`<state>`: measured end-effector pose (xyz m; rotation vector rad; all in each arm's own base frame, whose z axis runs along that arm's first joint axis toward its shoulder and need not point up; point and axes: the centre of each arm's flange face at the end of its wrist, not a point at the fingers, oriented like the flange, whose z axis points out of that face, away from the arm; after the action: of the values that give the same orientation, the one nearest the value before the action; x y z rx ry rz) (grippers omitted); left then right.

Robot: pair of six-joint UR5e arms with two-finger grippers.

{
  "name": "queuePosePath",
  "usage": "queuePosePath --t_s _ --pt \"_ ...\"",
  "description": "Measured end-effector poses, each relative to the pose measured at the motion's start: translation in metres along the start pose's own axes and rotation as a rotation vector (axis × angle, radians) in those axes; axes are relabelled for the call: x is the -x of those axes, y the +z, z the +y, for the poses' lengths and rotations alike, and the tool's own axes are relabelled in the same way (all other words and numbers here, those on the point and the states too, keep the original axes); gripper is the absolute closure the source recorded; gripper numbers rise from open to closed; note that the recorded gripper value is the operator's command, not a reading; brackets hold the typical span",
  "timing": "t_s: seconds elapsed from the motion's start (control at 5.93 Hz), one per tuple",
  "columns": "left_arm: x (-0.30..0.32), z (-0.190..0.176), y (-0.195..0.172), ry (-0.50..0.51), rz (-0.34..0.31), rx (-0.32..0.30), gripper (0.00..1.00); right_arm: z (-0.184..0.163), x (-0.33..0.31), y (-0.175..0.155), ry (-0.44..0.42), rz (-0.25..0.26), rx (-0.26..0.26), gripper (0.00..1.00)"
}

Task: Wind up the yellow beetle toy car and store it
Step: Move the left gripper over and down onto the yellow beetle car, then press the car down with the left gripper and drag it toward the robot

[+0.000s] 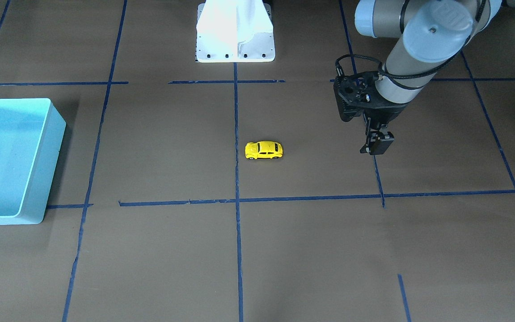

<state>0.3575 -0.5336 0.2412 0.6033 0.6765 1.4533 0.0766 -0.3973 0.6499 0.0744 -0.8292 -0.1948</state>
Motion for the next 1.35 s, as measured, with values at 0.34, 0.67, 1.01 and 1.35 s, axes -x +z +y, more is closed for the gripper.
queuePosePath --t_s 0.34,0.67,1.01,1.35 --pt "-0.019 -0.053 0.034 0.068 0.037 0.018 0.0 0.004 -0.003 0.001 0.004 0.014 0.008 0.0" --pt "-0.038 -0.112 0.051 0.053 0.019 0.034 0.0 0.002 -0.002 0.0 0.0 0.019 0.006 0.0" --pt "-0.046 -0.158 0.08 0.016 0.004 0.041 0.0 0.001 -0.002 -0.002 -0.004 0.028 0.004 0.0" --pt "-0.05 -0.178 0.109 0.011 0.002 0.055 0.0 0.003 -0.004 0.0 -0.001 0.033 0.01 0.0"
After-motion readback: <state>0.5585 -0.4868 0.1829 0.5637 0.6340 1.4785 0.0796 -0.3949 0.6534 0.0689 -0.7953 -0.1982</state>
